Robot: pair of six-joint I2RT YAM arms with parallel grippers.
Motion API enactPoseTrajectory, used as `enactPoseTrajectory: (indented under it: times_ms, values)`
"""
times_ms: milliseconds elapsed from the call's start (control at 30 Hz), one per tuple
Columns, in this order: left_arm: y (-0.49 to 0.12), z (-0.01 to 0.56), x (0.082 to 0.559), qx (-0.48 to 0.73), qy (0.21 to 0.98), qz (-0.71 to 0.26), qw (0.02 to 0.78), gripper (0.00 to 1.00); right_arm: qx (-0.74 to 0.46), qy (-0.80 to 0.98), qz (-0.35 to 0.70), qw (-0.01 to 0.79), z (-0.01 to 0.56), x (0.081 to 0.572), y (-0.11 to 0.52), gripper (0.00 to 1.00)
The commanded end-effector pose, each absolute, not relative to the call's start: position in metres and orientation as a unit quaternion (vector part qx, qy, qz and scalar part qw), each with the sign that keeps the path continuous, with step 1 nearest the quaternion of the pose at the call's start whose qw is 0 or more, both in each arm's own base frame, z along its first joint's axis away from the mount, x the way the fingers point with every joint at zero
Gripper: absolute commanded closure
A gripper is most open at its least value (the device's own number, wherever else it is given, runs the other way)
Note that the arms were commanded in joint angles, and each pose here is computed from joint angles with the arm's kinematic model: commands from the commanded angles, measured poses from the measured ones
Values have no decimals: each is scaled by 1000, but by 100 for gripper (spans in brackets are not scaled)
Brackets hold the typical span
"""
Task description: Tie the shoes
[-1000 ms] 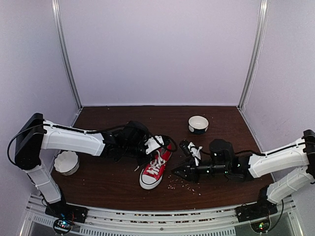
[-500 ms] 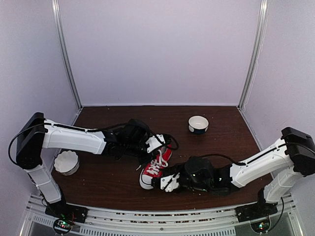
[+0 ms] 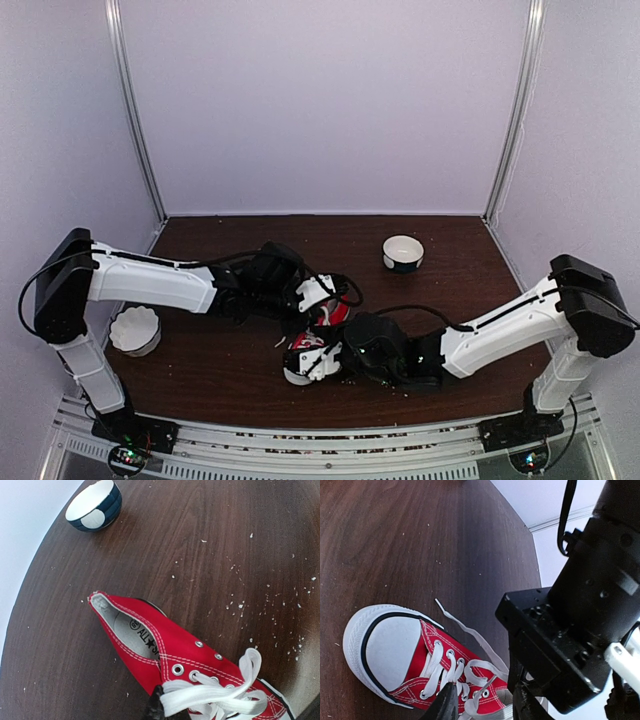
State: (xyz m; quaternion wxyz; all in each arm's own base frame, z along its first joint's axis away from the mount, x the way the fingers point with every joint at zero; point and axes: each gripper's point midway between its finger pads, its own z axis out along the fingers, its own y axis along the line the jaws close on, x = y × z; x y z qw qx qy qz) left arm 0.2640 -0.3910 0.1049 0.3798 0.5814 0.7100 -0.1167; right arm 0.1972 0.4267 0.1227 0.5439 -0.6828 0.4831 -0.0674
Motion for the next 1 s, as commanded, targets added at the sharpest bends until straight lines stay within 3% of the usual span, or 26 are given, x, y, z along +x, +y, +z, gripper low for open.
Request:
enactPoseTrajectory:
  times_ms: [0, 767, 967]
  values:
    - [-400, 111, 270, 577, 707, -129, 387, 100, -672, 512, -107, 524, 109, 207, 420, 63]
    - [-400, 107, 269, 581, 708, -131, 378, 100, -617, 592, -137, 500, 89, 247, 406, 64]
    - [-400, 108, 269, 582, 708, -131, 378, 100, -618, 597, -147, 491, 84, 252, 404, 75]
